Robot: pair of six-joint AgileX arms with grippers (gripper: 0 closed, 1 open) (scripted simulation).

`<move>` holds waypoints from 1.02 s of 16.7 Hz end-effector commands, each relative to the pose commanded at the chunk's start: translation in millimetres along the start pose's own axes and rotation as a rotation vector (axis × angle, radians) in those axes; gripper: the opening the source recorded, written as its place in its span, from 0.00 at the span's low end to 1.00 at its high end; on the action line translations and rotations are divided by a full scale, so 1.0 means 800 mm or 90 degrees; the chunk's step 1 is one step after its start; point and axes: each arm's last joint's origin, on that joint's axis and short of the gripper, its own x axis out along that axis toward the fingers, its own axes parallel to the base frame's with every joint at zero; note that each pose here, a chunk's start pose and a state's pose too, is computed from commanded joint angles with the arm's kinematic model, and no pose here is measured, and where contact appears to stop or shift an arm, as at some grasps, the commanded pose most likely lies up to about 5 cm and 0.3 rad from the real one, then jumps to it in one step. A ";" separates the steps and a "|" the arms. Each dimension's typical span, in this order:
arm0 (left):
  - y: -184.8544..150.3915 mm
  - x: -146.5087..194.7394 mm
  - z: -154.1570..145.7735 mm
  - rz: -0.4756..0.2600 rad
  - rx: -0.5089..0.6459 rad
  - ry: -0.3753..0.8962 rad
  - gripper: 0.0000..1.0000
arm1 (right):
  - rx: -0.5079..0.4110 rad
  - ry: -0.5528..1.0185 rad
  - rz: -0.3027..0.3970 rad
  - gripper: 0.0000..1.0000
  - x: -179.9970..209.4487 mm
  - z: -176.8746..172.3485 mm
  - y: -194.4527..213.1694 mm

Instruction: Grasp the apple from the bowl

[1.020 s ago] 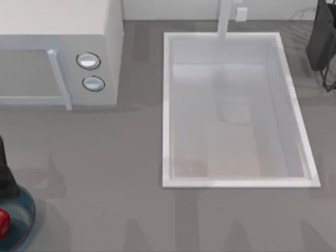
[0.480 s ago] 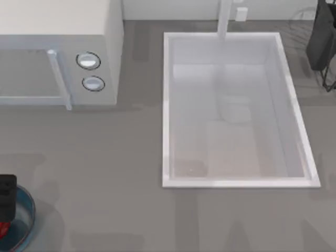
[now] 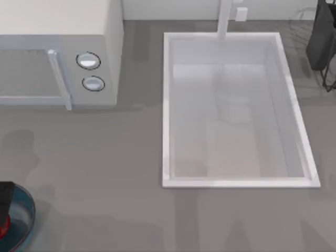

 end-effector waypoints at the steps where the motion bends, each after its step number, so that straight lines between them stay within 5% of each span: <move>1: 0.000 0.000 0.001 -0.001 0.000 0.008 1.00 | 0.000 0.000 0.000 1.00 0.000 0.000 0.000; 7: -0.001 0.005 0.001 -0.001 0.002 0.011 1.00 | 0.000 0.000 0.000 1.00 0.000 0.000 0.000; 17: 0.000 0.113 0.002 -0.001 0.000 0.005 1.00 | 0.000 0.000 0.000 1.00 0.000 0.000 0.000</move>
